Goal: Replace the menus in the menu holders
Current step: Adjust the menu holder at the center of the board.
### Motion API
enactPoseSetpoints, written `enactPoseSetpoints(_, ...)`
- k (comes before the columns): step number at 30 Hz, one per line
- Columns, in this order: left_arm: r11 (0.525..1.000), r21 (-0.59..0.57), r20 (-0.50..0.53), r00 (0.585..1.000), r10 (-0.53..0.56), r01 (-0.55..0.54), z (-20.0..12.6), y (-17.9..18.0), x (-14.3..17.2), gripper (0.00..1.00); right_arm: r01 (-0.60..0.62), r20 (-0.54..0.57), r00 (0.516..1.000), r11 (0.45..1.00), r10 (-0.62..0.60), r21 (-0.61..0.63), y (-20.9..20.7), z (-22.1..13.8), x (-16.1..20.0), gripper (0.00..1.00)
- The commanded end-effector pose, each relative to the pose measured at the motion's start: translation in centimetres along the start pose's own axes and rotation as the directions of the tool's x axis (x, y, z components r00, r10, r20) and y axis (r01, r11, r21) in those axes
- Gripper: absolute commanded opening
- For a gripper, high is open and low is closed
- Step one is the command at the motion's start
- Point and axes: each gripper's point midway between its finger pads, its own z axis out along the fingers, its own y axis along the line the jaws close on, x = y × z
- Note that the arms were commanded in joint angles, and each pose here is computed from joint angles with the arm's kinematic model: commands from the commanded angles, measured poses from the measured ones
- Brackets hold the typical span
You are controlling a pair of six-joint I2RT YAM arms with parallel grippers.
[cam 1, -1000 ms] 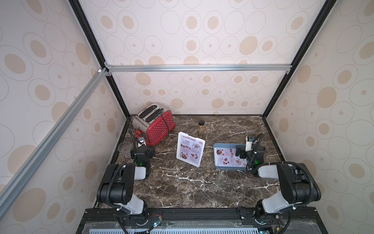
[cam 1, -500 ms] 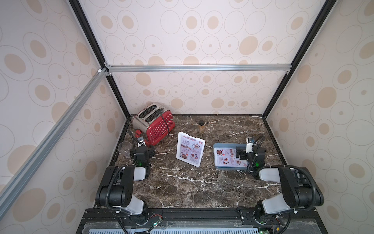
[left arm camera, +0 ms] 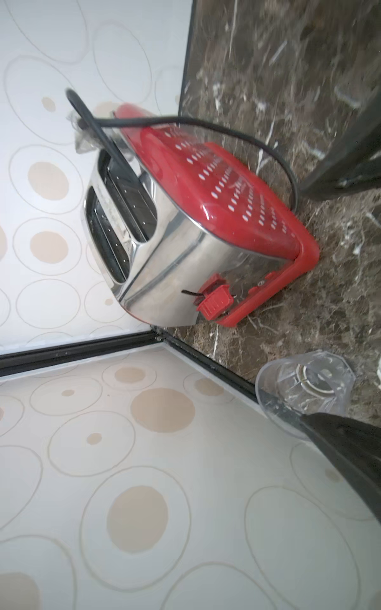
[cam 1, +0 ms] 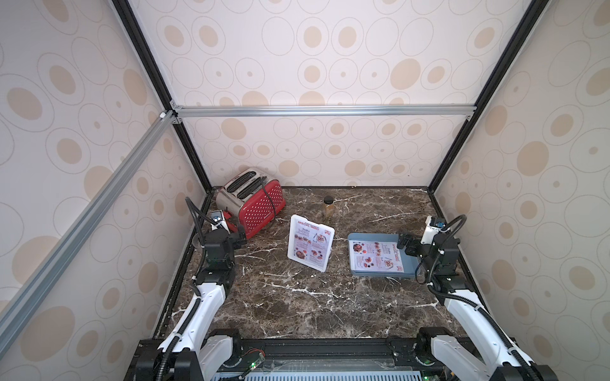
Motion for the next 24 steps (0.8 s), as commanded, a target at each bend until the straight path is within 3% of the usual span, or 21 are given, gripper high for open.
enactPoseSetpoints(1,0.989,0.065,-0.143,0.982,-0.121,0.131,-2.0,-1.1,0.6,1.00,-0.098,-0.185,0.980,0.981,0.066,-0.166,4.2,-1.0,0.9,1.00)
enactPoseSetpoints(5,0.957,0.137,-0.207,0.952,-0.225,0.256,-4.0,-2.3,0.5,0.99,-0.050,-0.297,0.953,0.938,-0.058,-0.344,10.6,-2.3,0.9,1.00)
enactPoseSetpoints(10,0.889,0.193,-0.273,0.893,-0.357,0.414,-5.9,-4.0,0.9,0.99,0.039,-0.357,0.882,0.803,-0.307,-0.595,19.0,-4.5,1.2,0.95)
enactPoseSetpoints(12,0.872,0.238,-0.306,0.885,-0.352,0.429,-6.7,-6.0,1.4,0.99,0.031,-0.386,0.843,0.750,-0.375,-0.661,21.5,-4.8,1.3,0.92)
enactPoseSetpoints(18,0.826,0.312,-0.384,0.858,-0.342,0.469,-7.9,-10.9,3.5,0.94,-0.011,-0.414,0.773,0.643,-0.480,-0.766,27.5,-4.4,1.0,0.82)
enactPoseSetpoints(21,0.821,0.340,-0.407,0.859,-0.311,0.458,-8.1,-13.1,4.5,0.92,-0.027,-0.434,0.740,0.622,-0.514,-0.783,29.6,-3.7,1.7,0.78)
enactPoseSetpoints(24,0.818,0.351,-0.425,0.856,-0.295,0.456,-7.9,-14.7,5.2,0.88,-0.028,-0.459,0.717,0.636,-0.525,-0.771,30.5,-2.6,2.3,0.75)
